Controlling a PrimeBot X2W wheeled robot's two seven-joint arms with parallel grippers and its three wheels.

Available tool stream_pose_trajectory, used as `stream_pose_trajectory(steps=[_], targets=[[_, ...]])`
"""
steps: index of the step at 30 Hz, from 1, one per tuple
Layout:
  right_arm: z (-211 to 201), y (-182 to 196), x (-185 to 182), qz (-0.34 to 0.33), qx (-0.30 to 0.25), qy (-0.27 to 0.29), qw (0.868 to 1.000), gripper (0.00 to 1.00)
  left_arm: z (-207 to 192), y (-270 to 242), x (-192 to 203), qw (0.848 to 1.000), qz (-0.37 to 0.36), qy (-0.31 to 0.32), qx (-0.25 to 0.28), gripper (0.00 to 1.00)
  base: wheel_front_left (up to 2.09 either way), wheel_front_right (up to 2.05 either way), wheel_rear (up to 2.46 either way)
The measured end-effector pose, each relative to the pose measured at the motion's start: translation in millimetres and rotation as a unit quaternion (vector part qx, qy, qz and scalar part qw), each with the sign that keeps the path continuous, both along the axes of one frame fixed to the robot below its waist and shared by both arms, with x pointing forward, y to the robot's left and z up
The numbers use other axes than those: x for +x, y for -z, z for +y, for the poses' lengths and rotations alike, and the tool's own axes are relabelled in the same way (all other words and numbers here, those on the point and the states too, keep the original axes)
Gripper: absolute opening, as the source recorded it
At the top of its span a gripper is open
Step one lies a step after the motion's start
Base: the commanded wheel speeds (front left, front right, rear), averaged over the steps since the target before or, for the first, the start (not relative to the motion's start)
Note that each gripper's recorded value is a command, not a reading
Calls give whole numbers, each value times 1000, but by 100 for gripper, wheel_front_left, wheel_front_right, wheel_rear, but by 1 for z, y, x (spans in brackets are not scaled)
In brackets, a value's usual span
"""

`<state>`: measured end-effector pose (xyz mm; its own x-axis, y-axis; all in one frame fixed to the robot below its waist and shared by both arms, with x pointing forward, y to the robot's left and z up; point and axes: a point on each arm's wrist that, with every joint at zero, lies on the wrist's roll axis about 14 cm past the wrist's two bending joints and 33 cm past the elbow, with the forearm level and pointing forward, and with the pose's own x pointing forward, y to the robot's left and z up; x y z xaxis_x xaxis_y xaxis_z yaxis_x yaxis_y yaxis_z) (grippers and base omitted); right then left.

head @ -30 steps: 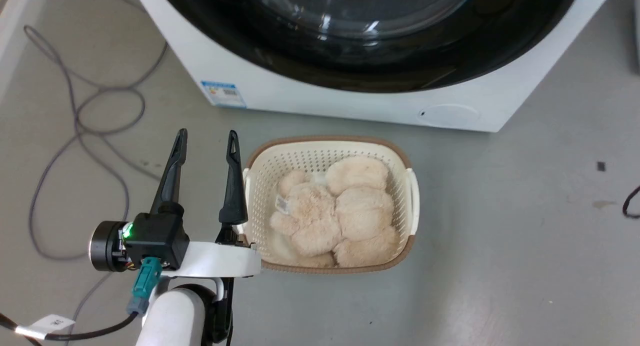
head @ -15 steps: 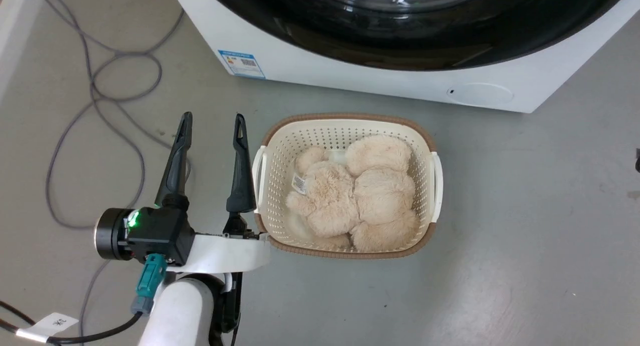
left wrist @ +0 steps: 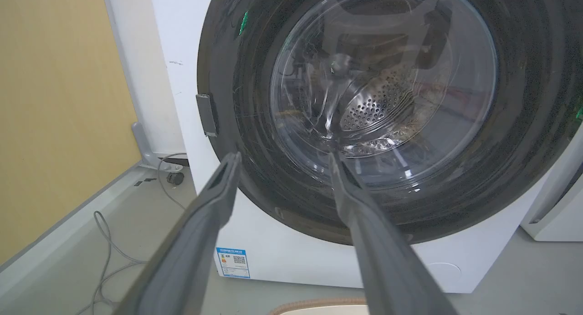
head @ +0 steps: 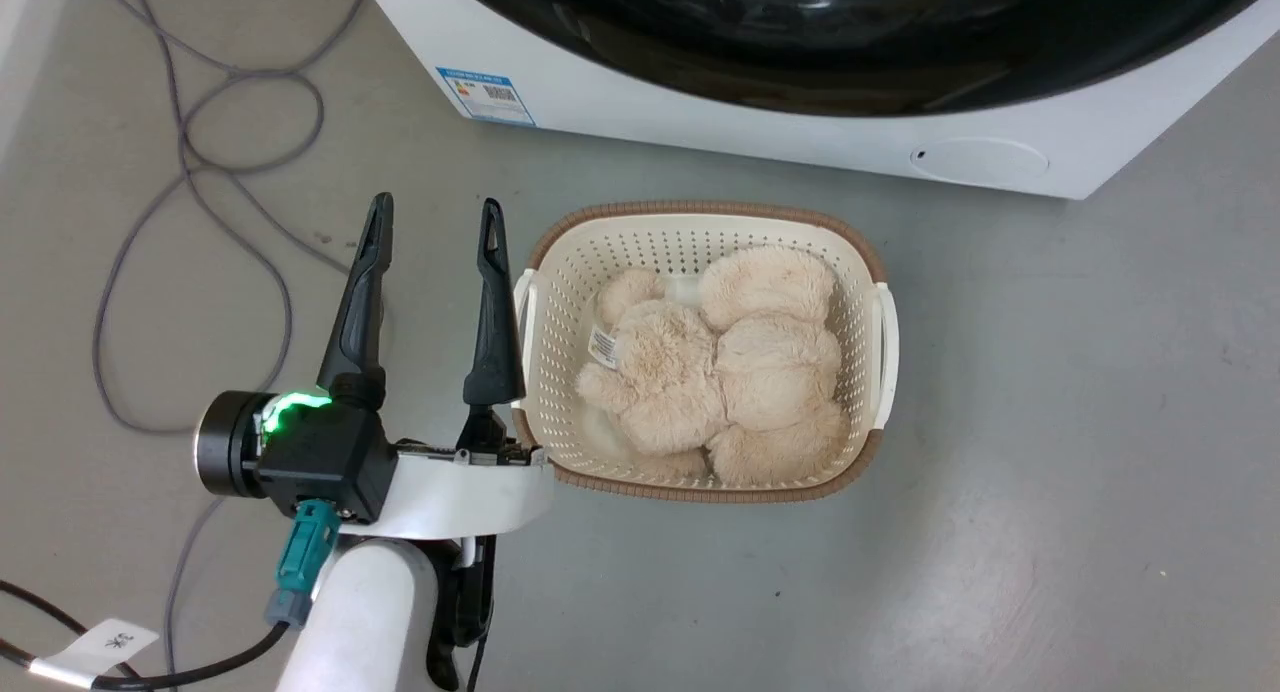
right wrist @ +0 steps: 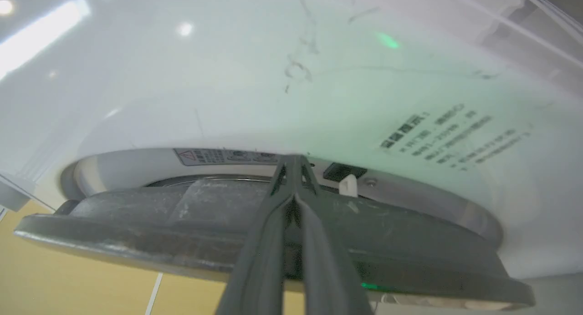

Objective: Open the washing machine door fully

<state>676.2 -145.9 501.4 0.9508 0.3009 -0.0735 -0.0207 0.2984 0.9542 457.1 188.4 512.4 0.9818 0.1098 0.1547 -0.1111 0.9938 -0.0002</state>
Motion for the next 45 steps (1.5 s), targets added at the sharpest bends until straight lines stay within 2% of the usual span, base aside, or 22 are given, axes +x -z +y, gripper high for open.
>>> stream_pose_trajectory(steps=[10,19,31,45], targets=[[22,-35,-15,-25,-18,-68,997,0,-3,-13,-3,1000,-16,5,-3,100,0,0,0],[44,-32,-49,-16,-32,-136,990,0,-8,-22,-5,1000,-27,13,-8,100,0,0,0],[69,-32,-120,-9,-52,-228,972,0,-11,-30,-24,999,-31,23,-8,100,0,0,0],[105,-48,-212,-30,-12,-301,953,0,-11,-39,-54,999,-34,29,-8,100,0,0,0]])
